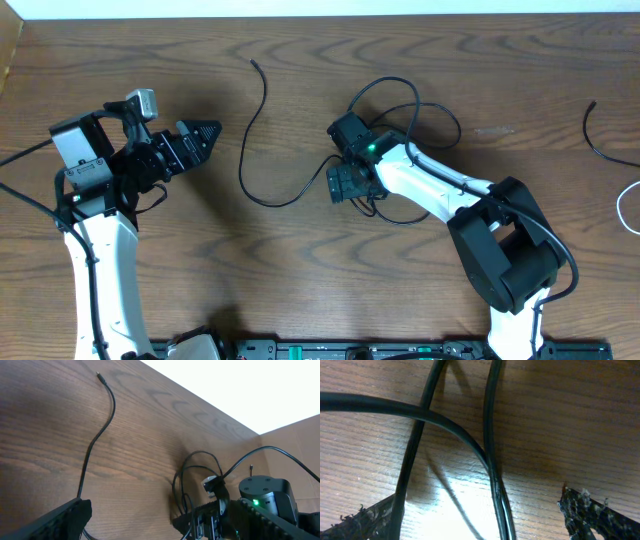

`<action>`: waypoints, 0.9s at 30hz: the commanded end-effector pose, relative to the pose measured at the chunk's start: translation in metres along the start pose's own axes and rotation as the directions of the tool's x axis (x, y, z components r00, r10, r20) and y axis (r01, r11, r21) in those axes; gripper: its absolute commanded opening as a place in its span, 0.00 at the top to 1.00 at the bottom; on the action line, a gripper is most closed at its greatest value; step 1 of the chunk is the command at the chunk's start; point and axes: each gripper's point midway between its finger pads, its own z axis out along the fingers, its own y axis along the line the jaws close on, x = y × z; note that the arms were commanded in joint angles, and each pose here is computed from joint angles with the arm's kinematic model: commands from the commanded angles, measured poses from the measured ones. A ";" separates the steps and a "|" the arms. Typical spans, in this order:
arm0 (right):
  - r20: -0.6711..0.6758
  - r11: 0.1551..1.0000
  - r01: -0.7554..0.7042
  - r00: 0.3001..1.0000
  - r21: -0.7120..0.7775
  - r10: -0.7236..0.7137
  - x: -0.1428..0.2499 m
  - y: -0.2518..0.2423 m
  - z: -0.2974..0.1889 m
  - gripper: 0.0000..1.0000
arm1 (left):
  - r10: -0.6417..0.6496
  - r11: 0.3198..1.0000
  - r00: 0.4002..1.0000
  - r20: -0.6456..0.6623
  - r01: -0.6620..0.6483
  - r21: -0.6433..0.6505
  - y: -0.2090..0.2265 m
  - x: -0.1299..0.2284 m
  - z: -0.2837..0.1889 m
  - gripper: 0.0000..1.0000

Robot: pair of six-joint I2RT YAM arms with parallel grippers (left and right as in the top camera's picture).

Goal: Untangle cables
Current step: 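Move the right gripper to the remaining black cable and grasp it, then drag the black cable to the upper right edge with the right gripper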

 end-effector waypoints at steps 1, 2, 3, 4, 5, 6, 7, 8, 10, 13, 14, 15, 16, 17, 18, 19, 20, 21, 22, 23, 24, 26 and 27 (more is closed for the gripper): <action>-0.065 0.999 -0.004 0.998 0.034 0.006 0.018 -0.005 0.020 0.05 | 0.005 1.000 1.000 0.009 -0.005 0.019 -0.006 -0.002 -0.003 0.07; -0.067 0.999 -0.004 0.998 0.035 0.006 0.018 -0.005 0.021 0.07 | 0.005 1.000 1.000 0.009 -0.005 0.019 -0.006 -0.002 -0.003 0.07; -0.067 0.999 -0.003 0.998 0.035 0.006 0.018 -0.005 0.021 0.11 | 0.005 1.000 1.000 0.009 -0.005 0.019 -0.006 -0.002 -0.003 0.07; -0.066 0.999 -0.003 0.998 0.035 0.006 0.018 -0.005 0.021 0.15 | 0.005 1.000 1.000 0.009 -0.005 0.019 -0.006 -0.002 -0.003 0.07; -0.066 0.999 -0.003 0.998 0.034 0.006 0.018 -0.005 0.021 0.27 | 0.005 1.000 1.000 0.009 -0.005 0.019 -0.006 -0.002 -0.003 0.07; -0.064 0.999 -0.004 0.998 0.032 0.006 0.017 -0.004 0.021 0.49 | 0.005 1.000 1.000 0.009 -0.005 0.019 -0.006 -0.002 -0.003 0.07; -0.064 1.000 -0.004 0.998 0.023 0.006 0.017 -0.003 0.022 0.64 | 0.005 1.000 1.000 0.009 -0.005 0.019 -0.006 -0.002 -0.003 0.07; -0.064 1.000 -0.005 0.998 0.009 0.005 0.017 0.000 0.022 0.75 | 0.005 1.000 1.000 0.009 -0.005 0.019 -0.006 -0.002 -0.003 0.07; -0.052 0.999 -0.006 0.999 -0.035 0.004 0.013 0.009 0.022 0.99 | 0.005 1.000 1.000 0.009 -0.005 0.019 -0.006 -0.002 -0.003 0.07; -0.016 0.993 0.006 1.000 -0.115 -0.008 0.002 0.025 0.021 0.99 | 0.005 1.000 1.000 0.009 -0.005 0.019 -0.006 -0.002 -0.003 0.07; -0.009 0.992 0.007 1.000 -0.125 -0.008 0.000 0.027 0.021 0.99 | 0.004 1.000 1.000 0.009 -0.005 0.019 -0.006 -0.002 -0.003 0.07; 0.001 0.989 0.008 1.000 -0.148 -0.008 -0.003 0.031 0.020 0.99 | 0.004 1.000 1.000 0.009 -0.005 0.019 -0.006 -0.002 -0.003 0.07; 0.005 0.987 0.010 1.000 -0.159 -0.009 -0.004 0.034 0.020 0.99 | 0.004 1.000 1.000 0.009 -0.005 0.019 -0.006 -0.002 -0.003 0.07; 0.012 0.985 0.011 1.000 -0.172 -0.009 -0.006 0.036 0.019 0.99 | 0.004 1.000 1.000 0.008 -0.004 0.019 -0.006 -0.002 -0.003 0.07; 0.015 0.984 0.012 1.000 -0.176 -0.009 -0.007 0.037 0.018 0.99 | 0.004 1.000 1.000 0.009 -0.005 0.019 -0.006 -0.002 -0.003 0.07; 0.022 0.984 0.013 1.000 -0.180 -0.009 -0.010 0.039 0.016 0.99 | 0.004 1.000 1.000 0.009 -0.005 0.019 -0.006 -0.002 -0.003 0.07; 0.031 0.982 0.019 0.999 -0.186 -0.014 -0.012 0.040 0.013 0.99 | 0.004 1.000 1.000 0.009 -0.005 0.019 -0.006 -0.002 -0.003 0.07; 0.050 0.979 0.045 0.998 -0.200 -0.036 -0.017 0.044 0.007 0.99 | 0.004 1.000 1.000 0.008 -0.004 0.019 -0.006 -0.002 -0.003 0.07; 0.063 0.976 0.066 0.997 -0.208 -0.054 -0.021 0.045 0.002 0.99 | 0.004 1.000 1.000 0.008 -0.004 0.019 -0.006 -0.002 -0.003 0.07; 0.092 0.972 0.090 0.993 -0.215 -0.072 -0.028 0.048 -0.009 0.99 | 0.004 1.000 1.000 0.008 -0.004 0.019 -0.006 -0.002 -0.003 0.07; 0.119 0.969 0.105 0.990 -0.222 -0.080 -0.036 0.050 -0.019 0.99 | 0.004 1.000 1.000 0.008 -0.004 0.019 -0.006 -0.002 -0.003 0.07; 0.197 0.960 0.145 0.976 -0.240 -0.098 -0.054 0.055 -0.049 0.99 | -0.001 1.000 1.000 0.004 0.001 0.018 -0.005 -0.001 -0.003 0.07; 0.220 0.958 0.151 0.971 -0.246 -0.096 -0.059 0.056 -0.060 0.99 | -0.002 1.000 1.000 0.003 0.002 0.017 -0.005 -0.001 -0.003 0.07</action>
